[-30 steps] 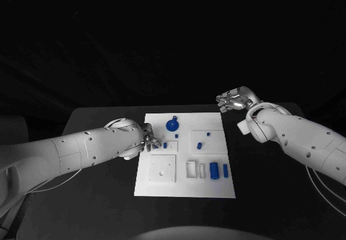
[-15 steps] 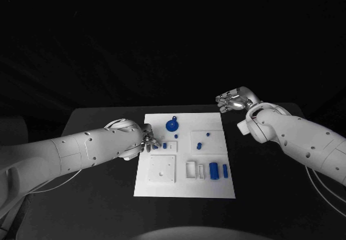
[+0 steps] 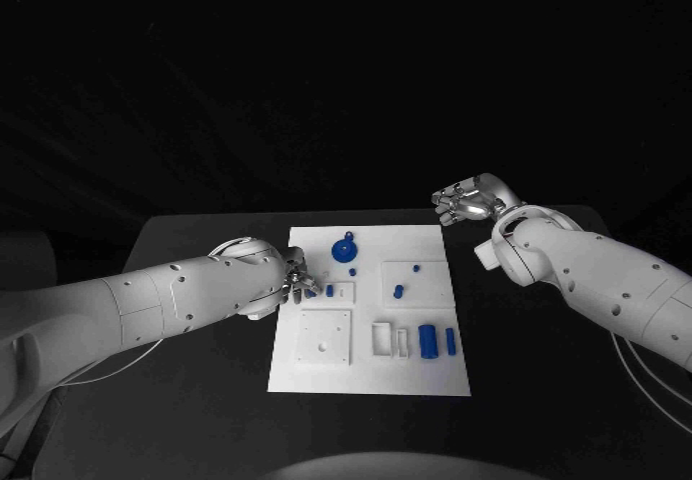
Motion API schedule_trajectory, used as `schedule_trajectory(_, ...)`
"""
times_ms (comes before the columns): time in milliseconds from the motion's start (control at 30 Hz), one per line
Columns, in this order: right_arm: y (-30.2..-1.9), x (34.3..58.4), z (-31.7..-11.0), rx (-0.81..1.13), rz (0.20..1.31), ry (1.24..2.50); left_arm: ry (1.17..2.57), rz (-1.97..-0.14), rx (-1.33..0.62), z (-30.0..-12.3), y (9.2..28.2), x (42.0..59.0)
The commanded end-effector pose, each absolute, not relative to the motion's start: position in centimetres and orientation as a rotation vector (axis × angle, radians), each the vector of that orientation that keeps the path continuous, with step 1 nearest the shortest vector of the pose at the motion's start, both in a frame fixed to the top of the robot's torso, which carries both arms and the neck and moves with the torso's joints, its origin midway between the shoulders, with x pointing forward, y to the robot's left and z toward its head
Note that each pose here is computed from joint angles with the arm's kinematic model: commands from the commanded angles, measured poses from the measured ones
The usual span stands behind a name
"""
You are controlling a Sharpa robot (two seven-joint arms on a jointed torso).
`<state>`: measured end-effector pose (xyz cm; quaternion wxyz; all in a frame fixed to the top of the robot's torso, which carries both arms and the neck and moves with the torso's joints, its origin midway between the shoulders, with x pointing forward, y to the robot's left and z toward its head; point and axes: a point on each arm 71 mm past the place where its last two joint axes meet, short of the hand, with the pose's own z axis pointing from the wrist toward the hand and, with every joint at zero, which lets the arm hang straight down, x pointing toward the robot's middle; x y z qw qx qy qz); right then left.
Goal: Assemble the parts on the task board
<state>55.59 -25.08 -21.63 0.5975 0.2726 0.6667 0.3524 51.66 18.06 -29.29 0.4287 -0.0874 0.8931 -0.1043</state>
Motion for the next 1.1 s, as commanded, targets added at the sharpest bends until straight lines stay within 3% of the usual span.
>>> schedule_trajectory(33, -25.0, 55.6, -21.6, 0.620, 0.823, 1.551, 2.308, -0.215, -0.176, -31.0, 18.3, 50.6)
schedule_trajectory(733, -25.2, 55.5, -21.7, 0.621, 0.821, 1.552, 2.267, -0.131, -0.087, -30.9, 19.4, 51.1)
schedule_trajectory(1100, -25.2, 55.5, -21.7, 0.621, 0.822, 1.553, 2.278, -0.152, -0.076, -30.9, 18.9, 51.0)
